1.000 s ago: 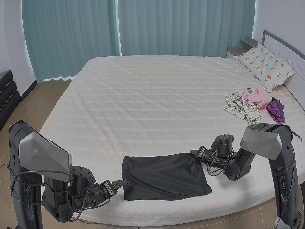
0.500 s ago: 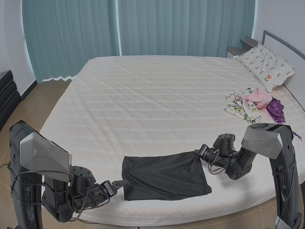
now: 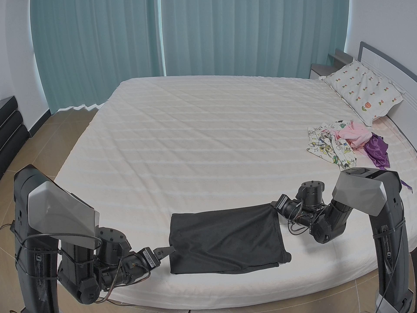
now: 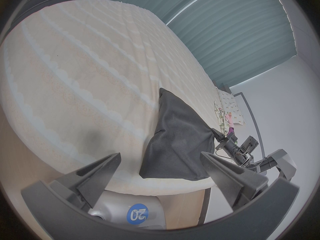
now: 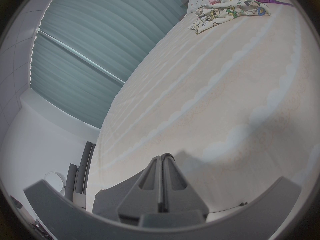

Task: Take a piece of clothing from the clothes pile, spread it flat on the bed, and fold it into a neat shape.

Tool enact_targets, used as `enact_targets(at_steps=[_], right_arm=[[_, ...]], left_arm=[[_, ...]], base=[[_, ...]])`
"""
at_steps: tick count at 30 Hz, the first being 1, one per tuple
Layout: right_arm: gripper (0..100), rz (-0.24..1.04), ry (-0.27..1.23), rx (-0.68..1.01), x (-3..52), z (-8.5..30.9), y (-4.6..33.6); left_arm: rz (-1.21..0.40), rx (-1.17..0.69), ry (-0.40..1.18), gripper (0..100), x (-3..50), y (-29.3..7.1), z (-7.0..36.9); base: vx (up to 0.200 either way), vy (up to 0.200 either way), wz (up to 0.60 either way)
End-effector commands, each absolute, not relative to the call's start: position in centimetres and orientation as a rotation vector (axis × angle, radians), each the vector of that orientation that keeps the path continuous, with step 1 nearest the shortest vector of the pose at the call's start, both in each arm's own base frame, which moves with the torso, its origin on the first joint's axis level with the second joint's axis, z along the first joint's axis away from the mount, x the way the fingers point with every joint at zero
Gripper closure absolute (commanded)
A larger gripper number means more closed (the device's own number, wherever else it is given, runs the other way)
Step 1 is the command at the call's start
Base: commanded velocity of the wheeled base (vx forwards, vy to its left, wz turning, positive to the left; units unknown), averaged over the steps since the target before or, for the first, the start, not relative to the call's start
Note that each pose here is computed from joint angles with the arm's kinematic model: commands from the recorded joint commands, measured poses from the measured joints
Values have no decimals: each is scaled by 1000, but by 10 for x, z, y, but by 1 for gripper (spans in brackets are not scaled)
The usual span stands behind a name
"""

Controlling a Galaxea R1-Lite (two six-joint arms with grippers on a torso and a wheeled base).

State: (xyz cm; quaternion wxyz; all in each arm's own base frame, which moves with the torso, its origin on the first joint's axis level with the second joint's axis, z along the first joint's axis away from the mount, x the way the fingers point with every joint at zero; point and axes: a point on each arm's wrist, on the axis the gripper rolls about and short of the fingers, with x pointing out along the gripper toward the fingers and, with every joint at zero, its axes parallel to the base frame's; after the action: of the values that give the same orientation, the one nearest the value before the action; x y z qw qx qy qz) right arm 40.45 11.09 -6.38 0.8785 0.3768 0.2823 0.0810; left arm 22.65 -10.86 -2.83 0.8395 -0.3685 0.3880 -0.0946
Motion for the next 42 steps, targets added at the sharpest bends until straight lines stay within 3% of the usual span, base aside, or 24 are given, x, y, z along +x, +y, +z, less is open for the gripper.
enact_targets(at_steps=[1, 2, 3, 11, 21, 29, 42], right_arm=[[100, 169, 597, 783, 404, -66, 112], [100, 169, 596, 784, 404, -65, 112], [0, 170, 594, 785, 404, -65, 112], [0, 169, 613, 786, 366, -39, 100], [0, 284, 709, 715, 313, -50, 95], [0, 303, 730, 704, 310, -52, 94], [0, 343, 704, 684, 308, -64, 104]], left_arm=[[-207, -783, 809, 0, 227, -109, -28], [-207, -783, 809, 0, 227, -109, -28], [-207, -783, 809, 0, 227, -109, -28], [-207, -780, 813, 0, 227, -109, -29], [-204, -779, 812, 0, 227, -109, -29], [-205, -780, 812, 0, 227, -109, -29], [-202, -777, 815, 0, 227, -109, -30]], base=[[0, 0, 0], [0, 0, 0], [0, 0, 0], [0, 0, 0], [-80, 0, 0], [-200, 0, 0], [0, 0, 0]])
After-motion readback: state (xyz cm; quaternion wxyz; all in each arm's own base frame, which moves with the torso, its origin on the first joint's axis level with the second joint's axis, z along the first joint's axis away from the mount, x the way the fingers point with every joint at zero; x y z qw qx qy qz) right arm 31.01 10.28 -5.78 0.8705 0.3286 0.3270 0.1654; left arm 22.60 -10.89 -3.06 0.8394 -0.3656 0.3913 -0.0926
